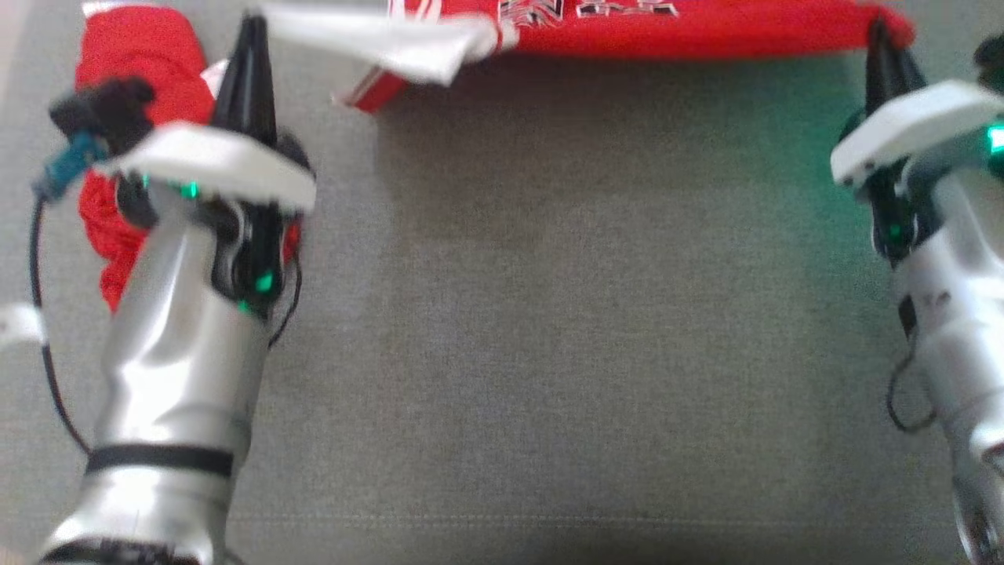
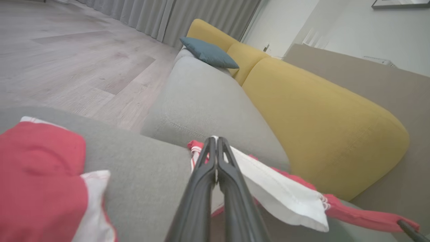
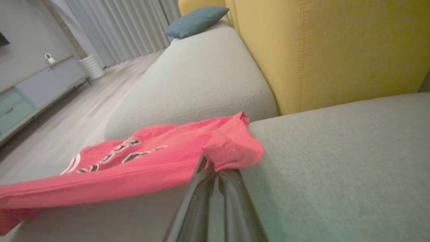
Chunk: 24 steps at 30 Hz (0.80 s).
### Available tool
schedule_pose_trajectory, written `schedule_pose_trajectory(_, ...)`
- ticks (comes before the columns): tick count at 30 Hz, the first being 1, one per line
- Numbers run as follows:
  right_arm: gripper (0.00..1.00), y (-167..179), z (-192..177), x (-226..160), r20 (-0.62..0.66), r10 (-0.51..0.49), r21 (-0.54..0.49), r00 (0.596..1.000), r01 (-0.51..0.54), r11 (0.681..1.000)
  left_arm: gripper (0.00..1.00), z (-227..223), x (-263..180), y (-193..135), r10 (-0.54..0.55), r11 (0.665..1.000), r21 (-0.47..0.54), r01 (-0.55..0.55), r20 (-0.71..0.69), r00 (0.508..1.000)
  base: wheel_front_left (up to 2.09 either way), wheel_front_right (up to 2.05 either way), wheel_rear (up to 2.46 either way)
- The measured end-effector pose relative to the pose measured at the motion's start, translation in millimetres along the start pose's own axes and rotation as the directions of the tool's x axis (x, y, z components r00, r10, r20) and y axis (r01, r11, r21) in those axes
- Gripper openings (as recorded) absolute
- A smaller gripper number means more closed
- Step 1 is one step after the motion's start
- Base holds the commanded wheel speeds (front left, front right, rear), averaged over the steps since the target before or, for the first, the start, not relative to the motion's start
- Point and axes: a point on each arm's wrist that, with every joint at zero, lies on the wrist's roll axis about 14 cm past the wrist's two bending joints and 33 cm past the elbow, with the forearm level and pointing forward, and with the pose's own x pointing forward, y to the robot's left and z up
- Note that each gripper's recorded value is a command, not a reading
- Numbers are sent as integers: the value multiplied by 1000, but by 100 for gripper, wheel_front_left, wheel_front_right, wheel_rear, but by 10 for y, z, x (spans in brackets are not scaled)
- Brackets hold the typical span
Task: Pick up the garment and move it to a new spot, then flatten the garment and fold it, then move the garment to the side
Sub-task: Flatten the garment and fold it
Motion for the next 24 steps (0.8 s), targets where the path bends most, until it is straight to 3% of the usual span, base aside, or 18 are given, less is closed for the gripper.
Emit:
schedule_pose_trajectory(7,0,-159,-313,-425,-164,2,-125,986,-23,992,0,-276,-565,158,13,997,76,-4,-118,993,0,0,0)
schedule_pose_trajectory(13,0,-309,-422,-723,-264,-26,-193,964,-27,981,0,-335,-919,111,-33,988,139,60,-188,982,0,0,0)
schedule_pose_trajectory(24,0,-435,-700,-1154,-434,-61,-230,899,-45,972,0,-565,-1542,-41,-128,948,230,222,-363,923,0,0,0)
